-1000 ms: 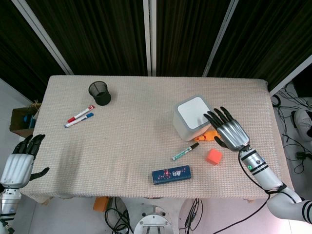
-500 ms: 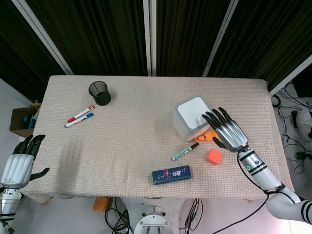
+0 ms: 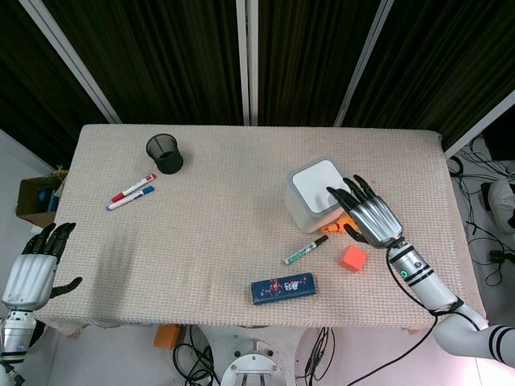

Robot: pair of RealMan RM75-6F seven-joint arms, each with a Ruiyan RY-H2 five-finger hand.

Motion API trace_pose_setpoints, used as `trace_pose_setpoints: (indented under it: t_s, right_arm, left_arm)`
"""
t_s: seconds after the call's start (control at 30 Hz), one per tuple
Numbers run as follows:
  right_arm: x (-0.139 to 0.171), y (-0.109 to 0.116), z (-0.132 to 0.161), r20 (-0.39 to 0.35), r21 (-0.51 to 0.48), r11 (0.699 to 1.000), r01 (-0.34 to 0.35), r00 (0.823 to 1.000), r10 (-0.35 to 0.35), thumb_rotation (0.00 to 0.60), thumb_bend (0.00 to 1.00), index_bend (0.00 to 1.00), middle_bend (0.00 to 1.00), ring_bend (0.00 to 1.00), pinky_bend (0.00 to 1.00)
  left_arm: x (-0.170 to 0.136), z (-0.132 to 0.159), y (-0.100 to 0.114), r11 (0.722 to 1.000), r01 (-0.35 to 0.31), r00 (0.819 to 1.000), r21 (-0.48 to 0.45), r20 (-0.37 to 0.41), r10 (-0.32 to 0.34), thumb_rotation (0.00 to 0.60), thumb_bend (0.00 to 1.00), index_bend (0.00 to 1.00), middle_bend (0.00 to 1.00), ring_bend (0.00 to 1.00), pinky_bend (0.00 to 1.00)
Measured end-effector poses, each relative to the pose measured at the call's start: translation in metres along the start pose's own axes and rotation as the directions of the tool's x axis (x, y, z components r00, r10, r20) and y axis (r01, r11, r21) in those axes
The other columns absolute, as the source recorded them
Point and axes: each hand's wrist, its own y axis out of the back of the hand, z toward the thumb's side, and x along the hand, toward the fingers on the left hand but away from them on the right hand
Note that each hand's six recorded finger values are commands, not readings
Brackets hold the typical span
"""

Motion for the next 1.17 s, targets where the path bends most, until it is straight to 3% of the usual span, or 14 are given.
trace_pose_setpoints:
  t_s: [0.13,0.27,0.37,0.53,0.63,0.77,0.93,1.1,1.17]
  right_arm:
    - [-0.001,-0.004,-0.002,0.008,-0.012,1.0,-0.007,1.0,0.007,0.6,0.29,0.0,0.41,0.0,0.0]
    - [-0.001,-0.008,-0.005,0.015,-0.017,1.0,-0.019,1.0,0.02,0.6,0.29,0.0,0.42,0.0,0.0]
    - [0.0,-0.005,-0.005,0.012,-0.018,1.0,-0.002,1.0,0.002,0.6,0.29,0.0,0.34,0.0,0.0]
    - [0.005,0.014,-0.003,-0.003,-0.018,0.995,0.099,0.995,-0.099,0.6,0.29,0.0,0.08,0.0,0.0]
    - [0.017,0.027,-0.004,-0.004,-0.015,0.983,0.185,0.983,-0.185,0.6,0.28,0.0,0.04,0.0,0.0]
    - [0.052,0.034,-0.016,0.047,0.002,0.962,0.274,0.961,-0.274,0.6,0.26,0.0,0.0,0.0,0.0]
    - [0.125,0.015,-0.048,0.228,0.044,0.954,0.297,0.927,-0.299,0.6,0.23,0.0,0.0,0.0,0.0]
    - [0.192,-0.015,-0.081,0.452,0.052,0.966,0.252,0.857,-0.248,0.6,0.22,0.0,0.0,0.0,0.0]
    - [0.209,-0.023,-0.088,0.506,0.038,0.97,0.24,0.832,-0.226,0.6,0.22,0.0,0.0,0.0,0.0]
  left_arm:
    - [0.0,-0.002,-0.001,1.0,0.005,1.0,0.0,-0.007,-0.005,0.599,0.05,0.05,0.1,0.06,0.19]
    - [0.0,-0.002,0.0,1.0,0.002,1.0,-0.001,-0.004,-0.002,0.599,0.05,0.05,0.1,0.06,0.19]
    - [0.0,-0.002,0.001,1.0,-0.001,1.0,-0.001,-0.002,0.001,0.599,0.05,0.06,0.1,0.06,0.19]
    - [0.0,-0.002,0.002,1.0,-0.004,1.0,-0.003,-0.002,0.004,0.599,0.05,0.06,0.1,0.06,0.19]
    - [-0.001,-0.001,0.003,1.0,-0.006,1.0,-0.001,-0.001,0.006,0.6,0.05,0.06,0.1,0.06,0.19]
    - [-0.001,-0.002,0.004,1.0,-0.008,1.0,0.002,-0.002,0.008,0.599,0.05,0.06,0.1,0.06,0.19]
    - [0.001,-0.003,0.002,1.0,-0.009,1.0,-0.007,-0.006,0.008,0.6,0.05,0.06,0.1,0.06,0.19]
    - [0.003,-0.002,0.001,1.0,-0.009,1.0,-0.006,0.002,0.009,0.599,0.05,0.06,0.1,0.06,0.19]
    - [0.004,-0.002,0.001,1.0,-0.008,1.0,-0.008,0.003,0.008,0.599,0.05,0.06,0.1,0.06,0.19]
